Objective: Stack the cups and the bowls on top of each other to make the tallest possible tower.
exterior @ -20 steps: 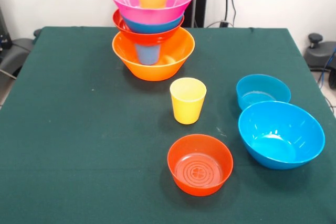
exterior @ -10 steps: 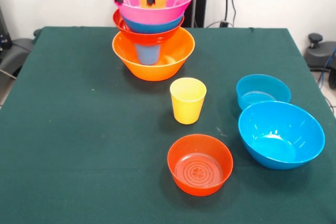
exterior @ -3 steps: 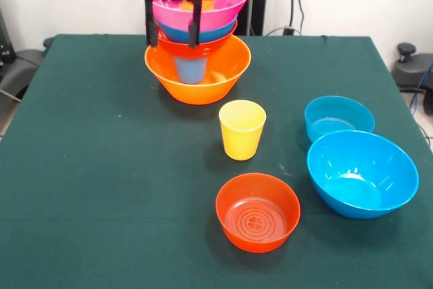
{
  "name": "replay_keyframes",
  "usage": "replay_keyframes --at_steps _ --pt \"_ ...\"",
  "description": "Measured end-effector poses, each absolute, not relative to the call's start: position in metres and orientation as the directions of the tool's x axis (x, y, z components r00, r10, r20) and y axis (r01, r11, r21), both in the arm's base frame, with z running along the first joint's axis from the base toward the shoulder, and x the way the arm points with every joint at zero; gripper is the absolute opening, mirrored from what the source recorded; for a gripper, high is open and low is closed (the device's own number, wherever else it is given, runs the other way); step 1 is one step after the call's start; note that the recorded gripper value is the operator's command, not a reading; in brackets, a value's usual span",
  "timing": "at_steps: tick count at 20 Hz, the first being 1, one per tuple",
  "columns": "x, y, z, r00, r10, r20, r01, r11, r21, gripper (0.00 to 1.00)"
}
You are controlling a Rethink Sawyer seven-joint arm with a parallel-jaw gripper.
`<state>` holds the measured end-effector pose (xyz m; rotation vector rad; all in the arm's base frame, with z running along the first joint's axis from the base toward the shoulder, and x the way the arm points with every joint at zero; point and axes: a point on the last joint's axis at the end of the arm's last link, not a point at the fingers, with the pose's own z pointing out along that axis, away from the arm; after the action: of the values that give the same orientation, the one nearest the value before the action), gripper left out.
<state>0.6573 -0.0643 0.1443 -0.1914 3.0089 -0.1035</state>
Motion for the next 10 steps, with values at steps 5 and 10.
replay_keyframes --at_steps 5,10 --pt "0.68 -0.058 0.13 -0.98 -0.149 -0.136 -0.139 0.987 -0.081 1.0" --pt "0.704 -0.045 0.126 -0.973 -0.169 -0.157 -0.156 0.983 -0.092 1.0"
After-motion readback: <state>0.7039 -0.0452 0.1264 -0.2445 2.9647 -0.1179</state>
